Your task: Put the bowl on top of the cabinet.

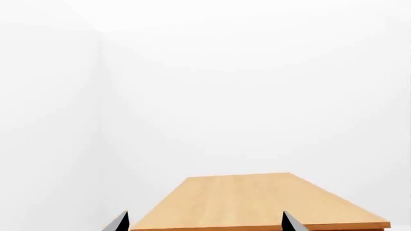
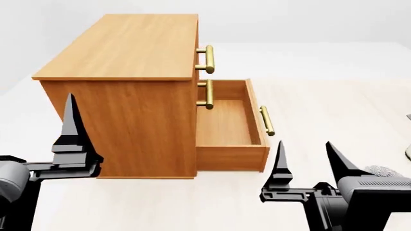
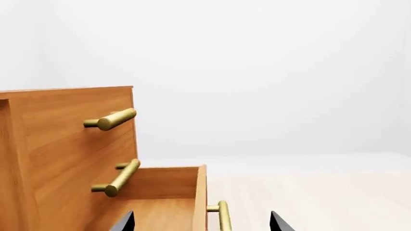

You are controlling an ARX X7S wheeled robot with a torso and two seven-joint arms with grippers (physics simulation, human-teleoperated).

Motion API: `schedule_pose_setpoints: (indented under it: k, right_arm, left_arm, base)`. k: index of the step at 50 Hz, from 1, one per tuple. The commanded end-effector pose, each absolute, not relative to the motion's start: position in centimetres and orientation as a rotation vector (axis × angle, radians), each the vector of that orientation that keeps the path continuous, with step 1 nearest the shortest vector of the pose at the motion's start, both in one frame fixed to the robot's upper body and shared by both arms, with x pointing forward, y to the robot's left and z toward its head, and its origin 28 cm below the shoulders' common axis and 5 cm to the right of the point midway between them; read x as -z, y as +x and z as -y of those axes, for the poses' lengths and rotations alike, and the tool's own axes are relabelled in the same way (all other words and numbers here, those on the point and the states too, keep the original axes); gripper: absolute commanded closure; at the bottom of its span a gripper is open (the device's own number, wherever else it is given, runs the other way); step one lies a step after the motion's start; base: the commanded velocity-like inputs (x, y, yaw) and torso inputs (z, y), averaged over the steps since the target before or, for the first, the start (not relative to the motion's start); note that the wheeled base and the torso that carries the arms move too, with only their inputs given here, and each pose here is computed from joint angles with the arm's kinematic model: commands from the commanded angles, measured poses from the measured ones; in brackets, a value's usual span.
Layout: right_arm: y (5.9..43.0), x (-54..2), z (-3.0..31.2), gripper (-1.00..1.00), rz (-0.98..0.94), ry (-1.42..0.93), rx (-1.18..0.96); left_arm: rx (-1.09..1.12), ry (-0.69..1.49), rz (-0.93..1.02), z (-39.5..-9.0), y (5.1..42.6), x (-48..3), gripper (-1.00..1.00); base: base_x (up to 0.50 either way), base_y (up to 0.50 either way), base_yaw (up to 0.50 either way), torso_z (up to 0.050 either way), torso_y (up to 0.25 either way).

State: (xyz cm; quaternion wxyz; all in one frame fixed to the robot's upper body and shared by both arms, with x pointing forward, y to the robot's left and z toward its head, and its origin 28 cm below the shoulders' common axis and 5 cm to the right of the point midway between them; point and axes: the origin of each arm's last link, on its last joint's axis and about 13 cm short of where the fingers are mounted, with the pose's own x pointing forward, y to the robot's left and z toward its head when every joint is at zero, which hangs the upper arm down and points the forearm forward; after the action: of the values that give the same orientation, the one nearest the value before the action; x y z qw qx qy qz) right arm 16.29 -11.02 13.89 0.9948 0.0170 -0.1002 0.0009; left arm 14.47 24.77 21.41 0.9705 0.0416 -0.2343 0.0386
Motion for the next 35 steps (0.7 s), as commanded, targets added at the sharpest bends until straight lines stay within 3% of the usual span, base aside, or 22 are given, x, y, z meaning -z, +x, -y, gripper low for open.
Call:
schedule_pose_setpoints:
  k: [1,12,16,26,35]
  right_arm:
    - [16.39,-14.14,11.09,-1.00,0.191,0.043,0.002]
    - [16.47,-13.97,11.19,-1.00,0.207,0.052,0.005]
    - [16.27,-14.11,11.21,-1.00,0.229,0.067,-0.001]
    - [16.27,-13.99,11.19,-1.00,0.220,0.046,0.021]
    - [16.27,-14.05,11.12,-1.00,0.214,0.058,0.010]
  left_arm:
    - [-0.074,0.082,0.474,-24.75,14.43,-21.44,-1.00]
    - [-0.073,0.081,0.476,-24.77,14.43,-21.50,-1.00]
    - [-0.075,0.082,0.476,-24.81,14.48,-21.43,-1.00]
    - [-0.072,0.081,0.478,-24.79,14.44,-21.39,-1.00]
    - [-0.071,0.082,0.479,-24.79,14.42,-21.41,-1.00]
  base:
    - [0.00,0.00,0.00,0.000,0.000]
    - [0.40,0.00,0.00,0.000,0.001]
    - [0.00,0.00,0.00,0.000,0.000]
    - [0.00,0.49,0.00,0.000,0.000]
    - [0.00,0.00,0.00,0.000,0.000]
